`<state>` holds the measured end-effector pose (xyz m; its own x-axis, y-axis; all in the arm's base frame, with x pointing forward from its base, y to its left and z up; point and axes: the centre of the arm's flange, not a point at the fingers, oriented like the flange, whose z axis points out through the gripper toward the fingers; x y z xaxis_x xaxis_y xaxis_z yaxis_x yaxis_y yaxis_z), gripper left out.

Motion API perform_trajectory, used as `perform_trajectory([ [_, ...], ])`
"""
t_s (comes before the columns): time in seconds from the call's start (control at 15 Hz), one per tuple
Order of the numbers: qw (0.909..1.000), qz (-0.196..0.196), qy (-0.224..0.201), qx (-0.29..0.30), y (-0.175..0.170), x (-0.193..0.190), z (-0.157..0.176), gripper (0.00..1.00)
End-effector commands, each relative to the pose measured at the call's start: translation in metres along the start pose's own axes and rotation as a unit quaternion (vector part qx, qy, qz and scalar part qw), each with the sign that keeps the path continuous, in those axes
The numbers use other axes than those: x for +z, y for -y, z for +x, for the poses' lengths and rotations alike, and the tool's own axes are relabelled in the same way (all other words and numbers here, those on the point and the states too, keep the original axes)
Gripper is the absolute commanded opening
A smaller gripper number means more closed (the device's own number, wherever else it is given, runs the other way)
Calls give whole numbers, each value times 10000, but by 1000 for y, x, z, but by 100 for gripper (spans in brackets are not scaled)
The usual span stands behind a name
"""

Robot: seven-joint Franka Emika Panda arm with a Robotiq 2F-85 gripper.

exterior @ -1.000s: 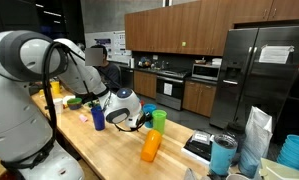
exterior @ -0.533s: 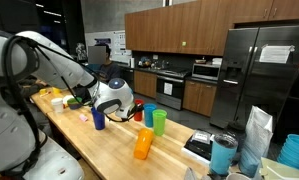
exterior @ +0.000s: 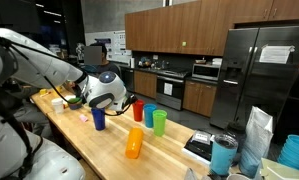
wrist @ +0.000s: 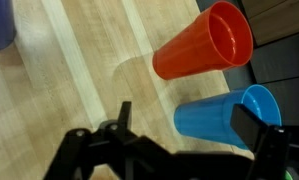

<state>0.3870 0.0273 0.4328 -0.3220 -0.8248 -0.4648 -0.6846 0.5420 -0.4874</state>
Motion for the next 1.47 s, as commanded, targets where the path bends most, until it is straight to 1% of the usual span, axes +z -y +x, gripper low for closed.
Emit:
perform_trajectory([
  [0.0,10000,-8,-7,4,0,1,1,100],
  [0.2,10000,-28,-32,27,0,3,3,100],
  [0.33,9998,-21,21,203,2,-2,4,100],
  [0.47,9992,-61,193,334,4,-8,7,100],
  [0.67,9977,-229,260,579,4,-5,11,100],
  [0.73,9969,-320,234,677,5,-5,14,100],
  [0.87,9948,-511,11,885,0,0,20,100],
  [0.93,9923,-593,-150,1081,-1,2,24,100],
  [1.07,9873,-794,-343,1330,-1,8,32,100],
  [1.27,9799,-1060,-576,1590,-3,14,40,100],
  [1.33,9797,-1068,-564,1598,-3,13,41,100],
  [1.4,9829,-1025,-501,1444,-4,21,43,100],
])
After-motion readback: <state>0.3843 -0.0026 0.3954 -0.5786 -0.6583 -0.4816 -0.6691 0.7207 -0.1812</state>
